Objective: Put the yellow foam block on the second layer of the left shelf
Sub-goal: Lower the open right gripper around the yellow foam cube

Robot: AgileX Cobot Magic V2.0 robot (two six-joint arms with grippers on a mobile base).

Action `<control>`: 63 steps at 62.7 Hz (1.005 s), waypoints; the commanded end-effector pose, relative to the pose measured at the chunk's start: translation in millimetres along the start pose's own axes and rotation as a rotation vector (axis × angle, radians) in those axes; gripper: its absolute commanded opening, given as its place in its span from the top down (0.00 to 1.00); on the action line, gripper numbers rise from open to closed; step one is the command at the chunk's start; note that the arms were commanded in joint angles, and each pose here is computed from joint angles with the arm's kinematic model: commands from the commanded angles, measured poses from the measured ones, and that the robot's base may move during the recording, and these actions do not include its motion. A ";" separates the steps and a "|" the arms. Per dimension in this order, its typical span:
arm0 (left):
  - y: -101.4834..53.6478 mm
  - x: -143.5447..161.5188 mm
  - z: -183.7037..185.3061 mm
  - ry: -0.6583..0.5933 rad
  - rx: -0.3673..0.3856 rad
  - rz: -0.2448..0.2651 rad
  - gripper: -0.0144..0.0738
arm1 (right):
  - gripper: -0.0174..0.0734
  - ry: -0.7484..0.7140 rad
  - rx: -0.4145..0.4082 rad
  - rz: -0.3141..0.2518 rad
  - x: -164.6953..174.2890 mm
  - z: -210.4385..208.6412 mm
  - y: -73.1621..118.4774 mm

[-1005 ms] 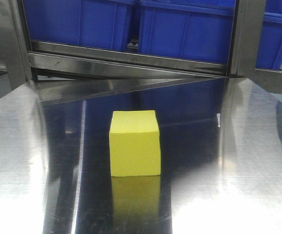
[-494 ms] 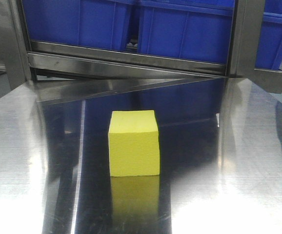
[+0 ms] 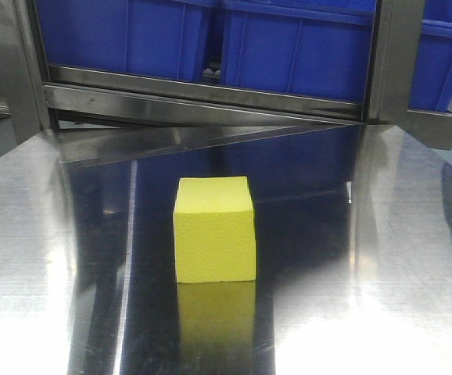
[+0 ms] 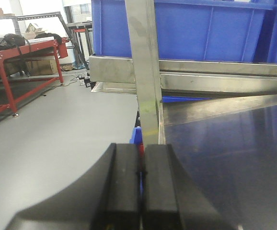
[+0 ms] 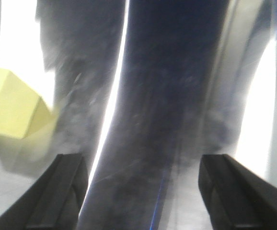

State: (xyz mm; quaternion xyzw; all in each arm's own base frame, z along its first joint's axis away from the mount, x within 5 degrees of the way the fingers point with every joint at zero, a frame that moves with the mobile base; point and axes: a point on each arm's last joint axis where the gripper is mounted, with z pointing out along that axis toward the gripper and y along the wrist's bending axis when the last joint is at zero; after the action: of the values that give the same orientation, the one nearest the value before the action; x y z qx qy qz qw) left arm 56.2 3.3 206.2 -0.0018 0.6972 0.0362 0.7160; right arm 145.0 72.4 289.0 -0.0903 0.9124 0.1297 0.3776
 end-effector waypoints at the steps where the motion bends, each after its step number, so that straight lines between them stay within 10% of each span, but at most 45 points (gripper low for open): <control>1: -0.9 -0.8 -1.1 -0.079 0.007 -0.011 0.68 | 0.15 -0.016 -0.047 0.022 -23.0 1.6 17.8; 23: -0.9 -0.8 -1.1 -0.079 0.007 -0.011 0.68 | 0.15 0.290 -0.026 0.139 -56.7 50.2 89.0; 63: -0.9 -0.8 -1.1 -0.079 0.007 -0.011 0.68 | 0.15 0.400 -0.026 0.038 -92.6 96.2 169.3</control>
State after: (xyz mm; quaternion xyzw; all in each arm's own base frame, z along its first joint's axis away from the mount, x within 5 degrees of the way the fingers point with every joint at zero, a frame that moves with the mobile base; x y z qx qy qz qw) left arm 56.2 3.3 206.2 -0.0018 0.6972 0.0362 0.7160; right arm 227.9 268.2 289.4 -0.1020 0.9793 0.0983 0.1443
